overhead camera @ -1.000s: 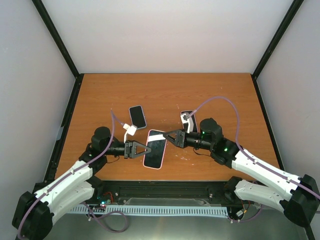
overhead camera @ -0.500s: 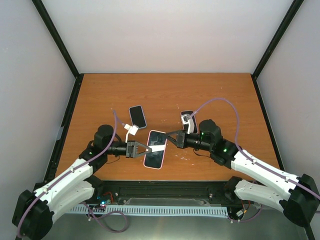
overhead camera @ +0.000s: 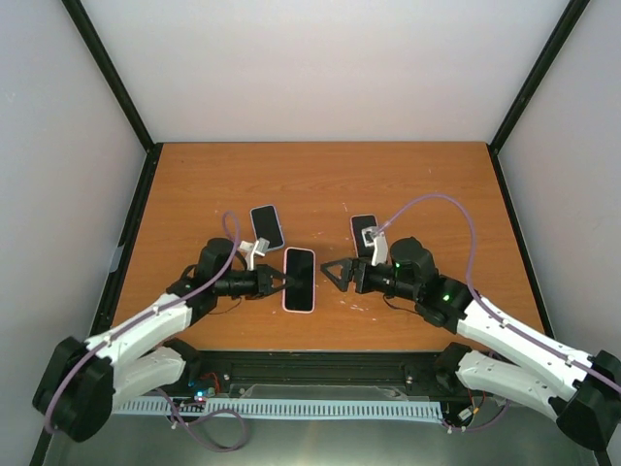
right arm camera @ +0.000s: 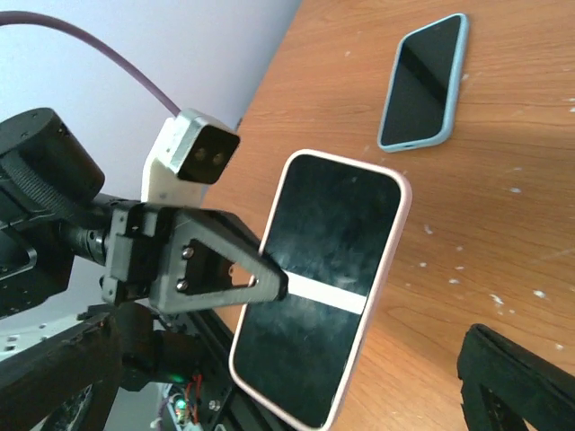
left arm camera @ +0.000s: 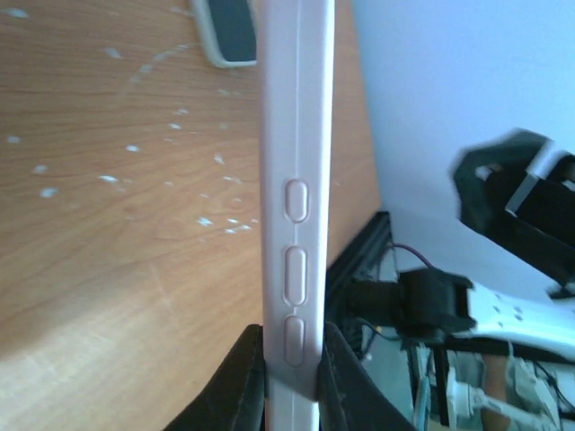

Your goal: Put the phone into the phone case

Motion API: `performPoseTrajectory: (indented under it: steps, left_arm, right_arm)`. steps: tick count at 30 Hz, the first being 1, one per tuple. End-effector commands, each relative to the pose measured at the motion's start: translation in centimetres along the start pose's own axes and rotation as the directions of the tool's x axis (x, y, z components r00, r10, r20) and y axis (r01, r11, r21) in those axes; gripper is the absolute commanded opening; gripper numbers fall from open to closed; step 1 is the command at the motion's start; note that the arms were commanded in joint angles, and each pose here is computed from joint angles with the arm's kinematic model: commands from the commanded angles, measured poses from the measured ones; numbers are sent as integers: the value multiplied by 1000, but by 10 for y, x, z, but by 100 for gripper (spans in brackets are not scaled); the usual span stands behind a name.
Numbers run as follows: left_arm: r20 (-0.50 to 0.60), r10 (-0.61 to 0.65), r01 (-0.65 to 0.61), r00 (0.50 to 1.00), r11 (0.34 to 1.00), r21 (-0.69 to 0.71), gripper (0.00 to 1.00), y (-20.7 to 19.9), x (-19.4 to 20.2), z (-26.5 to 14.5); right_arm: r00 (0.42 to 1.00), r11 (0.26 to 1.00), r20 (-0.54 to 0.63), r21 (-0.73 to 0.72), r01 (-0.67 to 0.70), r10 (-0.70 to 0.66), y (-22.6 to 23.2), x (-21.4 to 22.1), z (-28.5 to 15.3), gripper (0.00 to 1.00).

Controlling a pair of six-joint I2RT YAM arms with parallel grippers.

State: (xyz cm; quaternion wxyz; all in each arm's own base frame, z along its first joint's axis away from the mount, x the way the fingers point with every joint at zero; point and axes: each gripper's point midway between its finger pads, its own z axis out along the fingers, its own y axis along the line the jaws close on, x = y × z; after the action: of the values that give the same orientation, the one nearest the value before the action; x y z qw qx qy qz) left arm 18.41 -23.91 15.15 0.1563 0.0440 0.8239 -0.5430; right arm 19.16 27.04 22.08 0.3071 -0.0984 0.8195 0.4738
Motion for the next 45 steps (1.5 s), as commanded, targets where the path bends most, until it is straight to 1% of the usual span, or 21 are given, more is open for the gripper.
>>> performPoseTrajectory:
  steps: [1,7,11,18,25,26,28,30,31,32,35,38,42,45]
  left_arm:
    - [86,11,-6,996,998,-59,0,1,-40,11]
    - [58,-43,47,997,997,-63,0,21,-67,46]
    - [15,-65,65,998,996,-53,0,31,-83,73]
    - [-13,-86,85,996,995,-42,1,44,-97,97]
    - [-39,-135,132,990,989,-62,5,64,-85,104]
    - [-37,-139,136,990,988,-70,6,67,-83,103]
    - [-36,-142,138,989,987,-80,13,69,-82,103]
    - [-36,-148,144,988,985,-92,20,72,-80,102]
    - [-33,-155,151,987,983,-107,28,74,-78,100]
    - [-31,-157,153,987,982,-113,32,75,-78,99]
    - [-26,-160,156,987,980,-126,41,76,-76,97]
    - [-19,-162,157,987,977,-143,52,78,-73,92]
    - [2,-153,151,988,973,-173,60,75,-74,84]
    - [38,-136,141,990,969,-202,67,71,-77,75]
  right_arm:
    - [1000,995,18,102,21,-23,-16,0,-13,100]
    - [997,977,52,208,39,-51,-25,-11,-31,100]
    - [997,959,60,280,36,-55,-36,-13,-40,100]
    - [996,958,59,284,42,-62,-37,-12,-43,100]
    - [997,958,63,285,27,-47,-37,-11,-44,100]
    - [997,958,63,285,23,-43,-37,-11,-44,100]
    - [997,959,62,283,20,-39,-38,-10,-43,100]
    - [998,958,60,286,16,-35,-39,-9,-42,100]
    - [998,956,56,294,13,-30,-42,-8,-41,100]
    - [998,954,55,298,10,-28,-43,-7,-41,100]
    - [998,952,56,305,5,-23,-43,-8,-41,100]
    - [998,952,63,305,1,-21,-42,-10,-41,100]
    - [998,952,68,307,-6,-16,-43,-11,-41,100]
    - [998,949,60,314,-1,-19,-44,-9,-41,100]
